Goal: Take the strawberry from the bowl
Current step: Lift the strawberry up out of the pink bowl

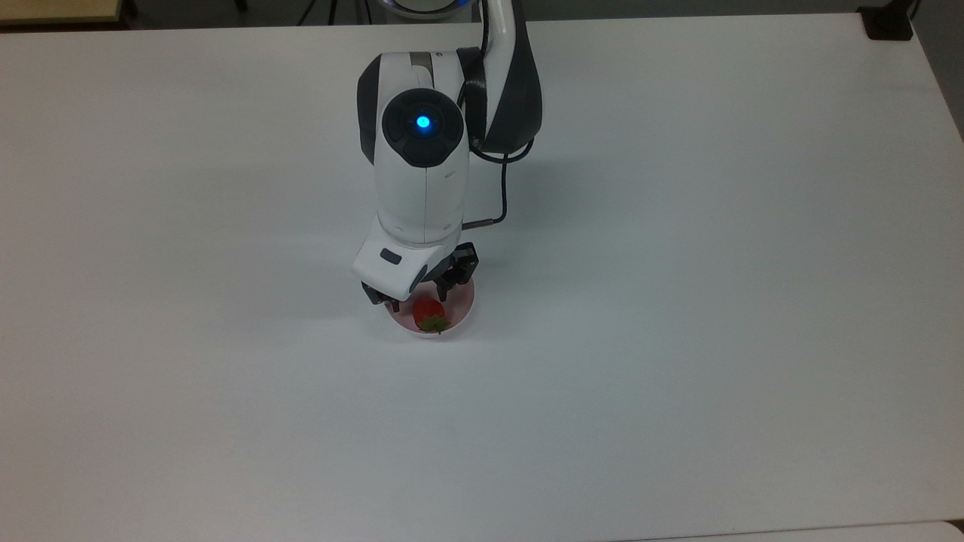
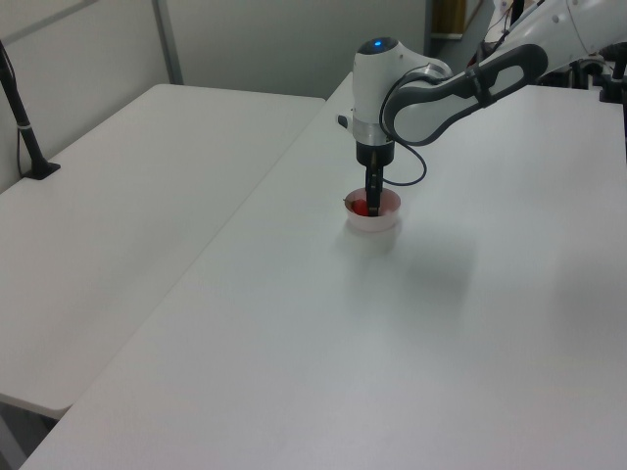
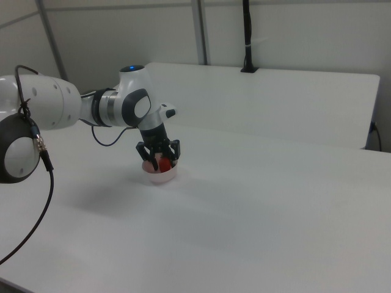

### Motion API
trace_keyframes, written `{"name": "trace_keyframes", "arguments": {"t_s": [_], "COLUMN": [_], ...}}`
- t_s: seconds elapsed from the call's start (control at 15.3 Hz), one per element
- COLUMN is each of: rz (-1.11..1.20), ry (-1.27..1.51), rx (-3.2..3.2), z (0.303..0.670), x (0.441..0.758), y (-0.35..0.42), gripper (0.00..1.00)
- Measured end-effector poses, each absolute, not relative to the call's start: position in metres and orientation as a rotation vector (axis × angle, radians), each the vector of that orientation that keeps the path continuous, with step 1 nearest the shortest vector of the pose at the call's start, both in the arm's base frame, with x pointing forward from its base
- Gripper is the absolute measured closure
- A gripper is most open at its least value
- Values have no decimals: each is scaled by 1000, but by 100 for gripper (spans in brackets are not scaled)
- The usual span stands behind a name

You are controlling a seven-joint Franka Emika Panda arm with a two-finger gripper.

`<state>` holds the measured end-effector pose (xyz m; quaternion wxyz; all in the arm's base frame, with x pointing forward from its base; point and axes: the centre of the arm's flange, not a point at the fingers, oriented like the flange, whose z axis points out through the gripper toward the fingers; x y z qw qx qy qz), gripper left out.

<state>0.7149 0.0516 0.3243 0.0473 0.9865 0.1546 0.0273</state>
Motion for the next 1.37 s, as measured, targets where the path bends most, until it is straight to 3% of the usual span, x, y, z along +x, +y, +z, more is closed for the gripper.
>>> {"name": "trace_keyframes", "arguments": {"t_s": [0.33, 0.46, 0.59, 0.85, 1.37], "rz": [139, 139, 139, 167, 91], "ry": [399, 397, 397, 395, 400], "rx": [3020, 3020, 3020, 3018, 3013], "z": [324, 324, 324, 336, 396], "x": [719, 719, 719, 720, 703], "y": [53, 53, 53, 54, 38], "gripper": [39, 54, 58, 58, 58]}}
